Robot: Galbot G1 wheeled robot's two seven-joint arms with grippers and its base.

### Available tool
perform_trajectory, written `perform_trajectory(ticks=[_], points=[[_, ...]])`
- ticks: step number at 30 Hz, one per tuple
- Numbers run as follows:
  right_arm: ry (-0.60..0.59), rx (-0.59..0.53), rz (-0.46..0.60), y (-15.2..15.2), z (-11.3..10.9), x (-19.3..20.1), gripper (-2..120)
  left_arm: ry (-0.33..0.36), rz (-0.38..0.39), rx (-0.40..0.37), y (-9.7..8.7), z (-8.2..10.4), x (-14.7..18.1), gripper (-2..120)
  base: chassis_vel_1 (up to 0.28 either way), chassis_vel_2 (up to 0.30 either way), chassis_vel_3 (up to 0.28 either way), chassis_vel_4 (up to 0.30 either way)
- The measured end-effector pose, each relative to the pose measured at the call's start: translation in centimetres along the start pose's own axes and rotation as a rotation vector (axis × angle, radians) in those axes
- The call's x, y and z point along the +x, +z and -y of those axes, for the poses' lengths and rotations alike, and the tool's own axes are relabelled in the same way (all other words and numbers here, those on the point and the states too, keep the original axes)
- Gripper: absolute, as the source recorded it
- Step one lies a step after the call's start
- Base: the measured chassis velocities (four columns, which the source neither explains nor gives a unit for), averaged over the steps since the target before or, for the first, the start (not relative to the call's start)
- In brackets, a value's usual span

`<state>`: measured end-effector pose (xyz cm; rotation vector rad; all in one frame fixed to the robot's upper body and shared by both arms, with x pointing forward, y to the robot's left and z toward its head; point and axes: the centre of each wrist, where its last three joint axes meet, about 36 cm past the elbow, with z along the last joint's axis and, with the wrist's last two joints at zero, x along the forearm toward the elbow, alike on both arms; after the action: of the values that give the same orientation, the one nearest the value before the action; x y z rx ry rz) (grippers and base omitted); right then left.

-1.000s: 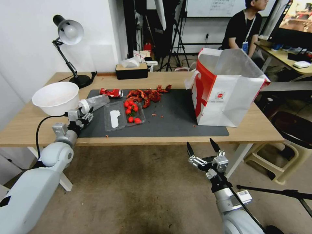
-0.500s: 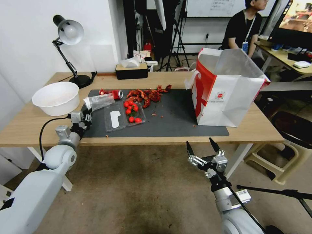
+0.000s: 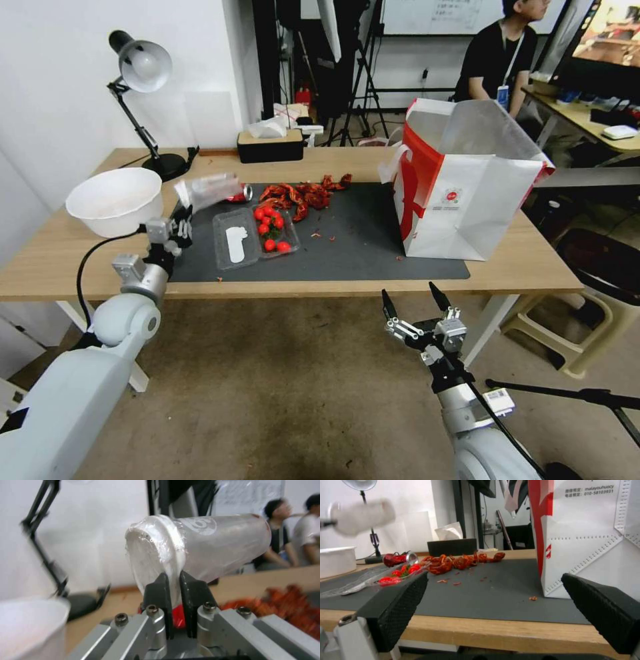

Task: Pick up the trash from the table and place it into the takeout bag.

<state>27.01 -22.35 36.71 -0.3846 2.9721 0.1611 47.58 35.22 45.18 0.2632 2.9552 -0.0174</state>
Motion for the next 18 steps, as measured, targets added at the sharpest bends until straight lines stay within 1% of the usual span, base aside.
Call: perform_trajectory(ticks=[3,4,7,8,10,11,12,13,16,18], points=[[0.001,0.0,0.0,-0.1,-0.1,0.1,100,0.063,0.05,0.011,-1.9,0.9,-1.6,5,0.0,0.0,0.0,0.0],[0.001,0.0,0.0,-0.1,-0.1,0.1,100,0.063,0.05,0.011,-1.9,0.9,-1.6,5,0.0,0.0,0.0,0.0],[0.001,0.003,-0.001,-0.3,-0.1,0.0,100,0.127,0.104,0.018,-4.2,1.8,-4.0,5,0.0,0.0,0.0,0.0],[0.001,0.003,-0.001,-0.3,-0.1,0.0,100,0.127,0.104,0.018,-4.2,1.8,-4.0,5,0.0,0.0,0.0,0.0],[-0.007,0.005,-0.001,-0.4,-0.2,-0.2,100,0.148,0.121,0.019,-5.5,2.2,-5.0,5,0.0,0.0,0.0,0.0],[-0.009,0.005,-0.001,-0.4,-0.2,-0.2,100,0.154,0.124,0.019,-5.8,2.3,-5.3,5,0.0,0.0,0.0,0.0],[-0.012,0.005,-0.002,-0.4,-0.2,-0.3,100,0.172,0.131,0.017,-6.7,2.7,-6.3,5,0.0,0.0,0.0,0.0],[-0.012,0.005,-0.002,-0.4,-0.2,-0.3,100,0.172,0.131,0.017,-6.7,2.7,-6.3,5,0.0,0.0,0.0,0.0],[-0.013,0.004,-0.005,-0.4,-0.2,-0.3,100,0.207,0.146,0.017,-8.1,3.6,-8.5,5,0.0,0.0,0.0,0.0],[-0.013,0.004,-0.005,-0.4,-0.2,-0.2,100,0.216,0.147,0.018,-8.3,3.9,-8.9,5,0.0,0.0,0.0,0.0]])
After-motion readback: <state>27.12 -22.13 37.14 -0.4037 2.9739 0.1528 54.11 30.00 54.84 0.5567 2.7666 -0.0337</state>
